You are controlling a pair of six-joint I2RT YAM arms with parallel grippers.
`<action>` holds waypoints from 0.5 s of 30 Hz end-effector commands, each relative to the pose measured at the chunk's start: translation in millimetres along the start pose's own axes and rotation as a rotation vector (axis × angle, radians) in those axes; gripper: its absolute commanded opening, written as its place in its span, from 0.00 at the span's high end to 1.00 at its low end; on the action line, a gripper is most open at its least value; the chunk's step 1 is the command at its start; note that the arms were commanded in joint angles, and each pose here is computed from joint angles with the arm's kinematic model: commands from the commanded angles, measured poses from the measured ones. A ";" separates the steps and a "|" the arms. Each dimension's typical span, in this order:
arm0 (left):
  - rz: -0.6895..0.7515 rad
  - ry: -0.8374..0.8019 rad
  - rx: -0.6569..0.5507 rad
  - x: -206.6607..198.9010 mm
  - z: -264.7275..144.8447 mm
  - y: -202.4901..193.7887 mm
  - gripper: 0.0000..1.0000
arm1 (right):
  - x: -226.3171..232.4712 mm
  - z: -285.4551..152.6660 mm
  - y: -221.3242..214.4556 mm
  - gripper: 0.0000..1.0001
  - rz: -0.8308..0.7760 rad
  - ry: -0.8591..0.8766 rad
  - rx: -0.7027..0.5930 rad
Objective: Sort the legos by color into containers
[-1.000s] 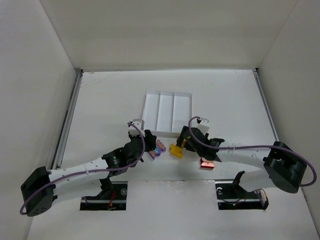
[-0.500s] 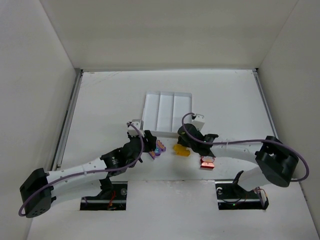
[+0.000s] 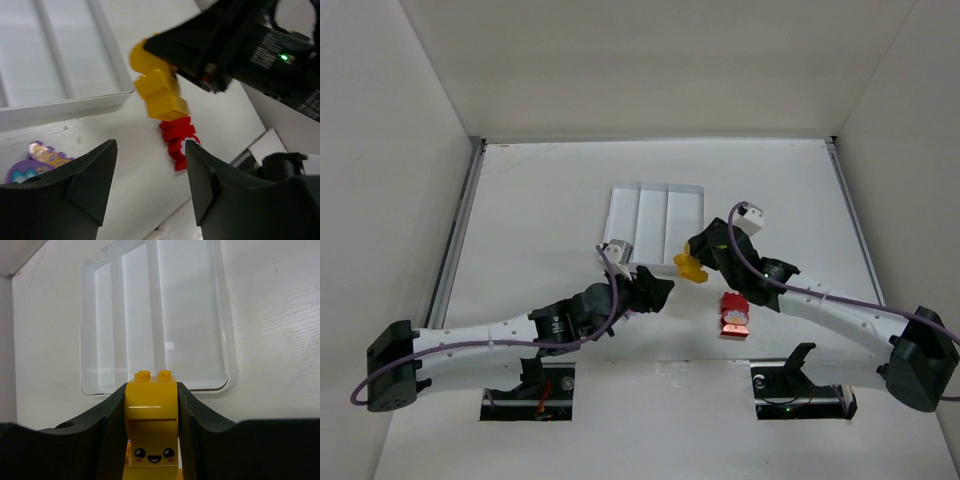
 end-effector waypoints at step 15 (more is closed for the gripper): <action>-0.004 -0.029 -0.208 -46.8 43.5 22.2 0.44 | 50.7 1.2 33.1 0.72 0.058 0.059 -0.067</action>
Point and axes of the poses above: each gripper's point midway between its finger pads, its own z axis out along the fingers, its own x axis along the line the jaws close on, y = z × x, the point moved 4 cm from there along -z, back along the fingers, and after that the axes turned 11 degrees about z, right-handed, at the moved point
